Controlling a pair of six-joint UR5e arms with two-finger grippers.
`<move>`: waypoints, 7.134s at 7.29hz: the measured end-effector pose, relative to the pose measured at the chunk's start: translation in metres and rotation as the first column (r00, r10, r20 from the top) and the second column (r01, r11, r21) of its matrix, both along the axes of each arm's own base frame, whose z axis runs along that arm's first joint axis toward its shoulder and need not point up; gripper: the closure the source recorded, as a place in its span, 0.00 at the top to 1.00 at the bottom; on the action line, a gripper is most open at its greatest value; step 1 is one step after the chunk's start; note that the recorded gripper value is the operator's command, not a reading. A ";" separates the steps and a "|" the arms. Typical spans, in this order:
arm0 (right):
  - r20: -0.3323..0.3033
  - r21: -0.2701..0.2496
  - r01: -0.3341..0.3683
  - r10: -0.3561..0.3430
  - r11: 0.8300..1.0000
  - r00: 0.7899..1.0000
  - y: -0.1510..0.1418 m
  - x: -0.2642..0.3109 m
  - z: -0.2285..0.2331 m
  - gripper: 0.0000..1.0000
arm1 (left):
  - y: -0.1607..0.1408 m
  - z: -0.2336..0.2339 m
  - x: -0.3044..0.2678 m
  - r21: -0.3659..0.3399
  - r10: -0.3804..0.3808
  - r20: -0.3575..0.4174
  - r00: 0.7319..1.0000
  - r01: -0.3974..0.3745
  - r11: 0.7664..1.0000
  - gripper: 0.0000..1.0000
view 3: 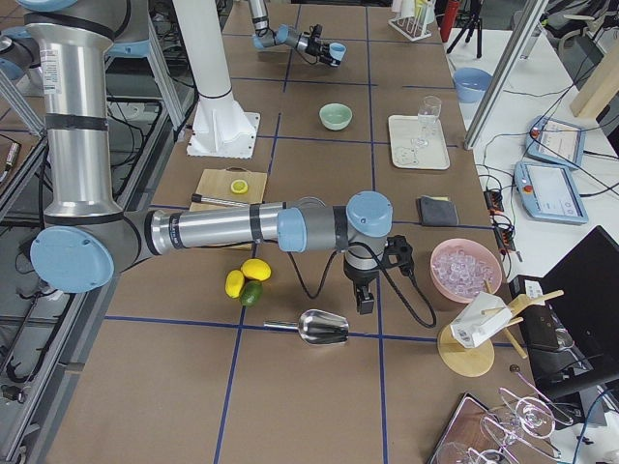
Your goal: Pour ice into bowl
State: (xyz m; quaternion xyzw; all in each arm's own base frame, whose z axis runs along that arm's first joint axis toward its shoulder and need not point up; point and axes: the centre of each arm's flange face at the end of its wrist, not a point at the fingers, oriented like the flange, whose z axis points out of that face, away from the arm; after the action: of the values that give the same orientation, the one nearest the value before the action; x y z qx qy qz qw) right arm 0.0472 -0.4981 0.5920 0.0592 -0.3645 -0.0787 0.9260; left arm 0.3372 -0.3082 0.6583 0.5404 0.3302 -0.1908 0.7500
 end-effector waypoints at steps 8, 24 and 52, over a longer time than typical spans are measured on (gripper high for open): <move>-0.005 -0.045 -0.024 0.024 0.999 1.000 0.019 0.014 0.022 1.00 | -0.036 -0.140 0.016 0.250 0.153 0.250 0.956 -0.216 0.944 0.00; -0.009 -0.149 -0.067 0.066 0.987 0.998 0.062 0.028 0.066 1.00 | -0.035 -0.316 0.177 0.321 -0.221 0.939 0.264 -0.442 0.838 0.00; -0.009 -0.143 -0.064 0.064 0.988 0.998 0.061 0.030 0.068 1.00 | -0.125 -0.152 -0.086 0.138 0.288 0.183 0.940 -0.314 0.939 0.00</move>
State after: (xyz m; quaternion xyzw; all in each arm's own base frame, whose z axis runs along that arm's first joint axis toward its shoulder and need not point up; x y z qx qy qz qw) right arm 0.0775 -0.4369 0.6599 0.0041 -0.3652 -0.0227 0.9307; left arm 0.2509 -0.4332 0.5062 0.5570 0.3625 -0.0016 0.7472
